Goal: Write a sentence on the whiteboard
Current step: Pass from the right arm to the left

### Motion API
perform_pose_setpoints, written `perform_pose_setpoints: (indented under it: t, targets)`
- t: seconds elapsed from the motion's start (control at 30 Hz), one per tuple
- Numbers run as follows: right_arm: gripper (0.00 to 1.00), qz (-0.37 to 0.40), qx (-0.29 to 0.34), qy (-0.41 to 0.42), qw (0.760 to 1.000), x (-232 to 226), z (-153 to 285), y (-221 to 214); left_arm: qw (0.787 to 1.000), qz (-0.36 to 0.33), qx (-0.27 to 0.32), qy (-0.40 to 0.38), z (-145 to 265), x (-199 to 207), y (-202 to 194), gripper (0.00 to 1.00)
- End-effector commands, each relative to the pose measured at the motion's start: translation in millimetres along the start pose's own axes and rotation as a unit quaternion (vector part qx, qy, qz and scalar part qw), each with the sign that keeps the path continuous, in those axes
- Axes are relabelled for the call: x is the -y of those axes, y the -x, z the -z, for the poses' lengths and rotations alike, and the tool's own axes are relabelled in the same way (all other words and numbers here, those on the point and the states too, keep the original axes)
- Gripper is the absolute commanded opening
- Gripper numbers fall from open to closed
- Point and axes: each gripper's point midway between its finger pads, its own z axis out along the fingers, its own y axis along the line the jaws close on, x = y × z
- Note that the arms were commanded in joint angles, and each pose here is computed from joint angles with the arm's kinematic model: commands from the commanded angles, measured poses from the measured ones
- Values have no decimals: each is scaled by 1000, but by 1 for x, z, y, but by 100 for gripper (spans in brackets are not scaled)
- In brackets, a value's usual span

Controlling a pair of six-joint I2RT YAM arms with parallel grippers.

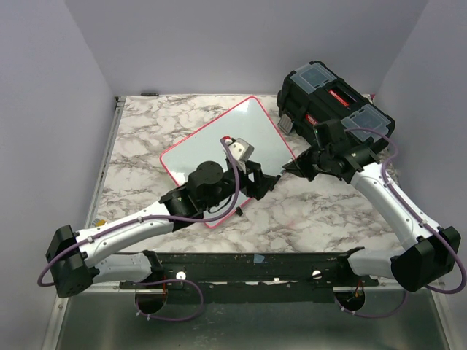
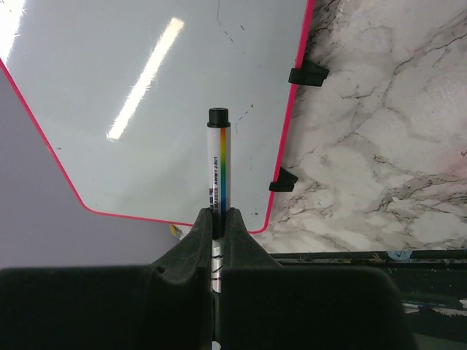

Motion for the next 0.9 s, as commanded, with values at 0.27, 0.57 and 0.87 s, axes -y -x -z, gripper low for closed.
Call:
perform_pose_setpoints:
  t: [0.27, 0.57, 0.87]
  targets:
    - [0, -25, 7, -22, 999, 0, 10, 1, 993, 82, -58, 55, -25, 7, -13, 58]
    - [1, -31, -10, -27, 999, 2, 8, -5, 990, 66, -92, 89, -31, 3, -36, 55]
    - [1, -31, -14, -29, 999, 4, 8, -7, 987, 35, -110, 116, -40, 3, -49, 51]
